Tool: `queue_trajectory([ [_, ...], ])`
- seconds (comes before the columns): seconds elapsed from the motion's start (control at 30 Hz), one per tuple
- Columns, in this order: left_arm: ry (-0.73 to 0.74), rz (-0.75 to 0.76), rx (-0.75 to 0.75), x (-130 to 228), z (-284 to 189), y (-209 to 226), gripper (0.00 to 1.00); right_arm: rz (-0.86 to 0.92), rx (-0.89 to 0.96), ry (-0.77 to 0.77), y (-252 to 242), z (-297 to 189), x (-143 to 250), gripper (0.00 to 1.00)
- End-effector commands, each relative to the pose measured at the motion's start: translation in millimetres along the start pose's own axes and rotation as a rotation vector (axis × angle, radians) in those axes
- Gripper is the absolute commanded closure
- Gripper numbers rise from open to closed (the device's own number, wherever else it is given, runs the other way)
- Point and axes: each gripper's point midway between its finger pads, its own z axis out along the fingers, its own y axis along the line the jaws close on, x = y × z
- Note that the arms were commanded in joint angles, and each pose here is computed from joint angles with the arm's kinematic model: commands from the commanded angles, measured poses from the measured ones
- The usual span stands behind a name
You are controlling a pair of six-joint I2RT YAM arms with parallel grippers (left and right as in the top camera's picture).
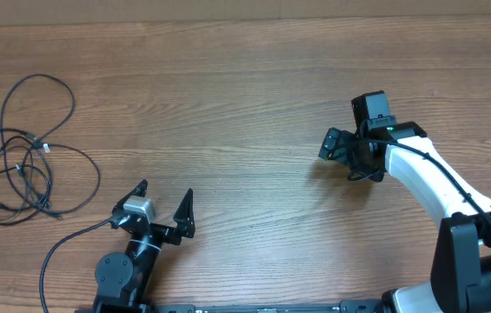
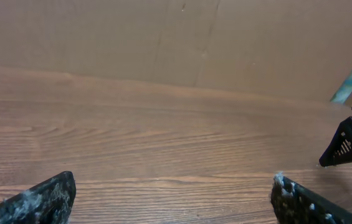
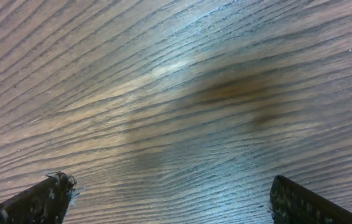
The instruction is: Untangle cables
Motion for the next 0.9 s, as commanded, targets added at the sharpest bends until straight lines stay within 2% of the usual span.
queue_trajectory([
  [0.0,-0.008,0.027,-0.016,-1,0,3,0.01,0.000,-0.034,-0.069,6,-22,-8,0.00],
  [0.4,-0.008,0.027,-0.016,-1,0,3,0.00,-0.024,-0.251,-0.403,27,-150,-26,0.00],
  [0.87,-0.008,0.027,-0.016,-1,0,3,0.00,-0.046,-0.454,-0.714,22,-270,-3,0.00],
])
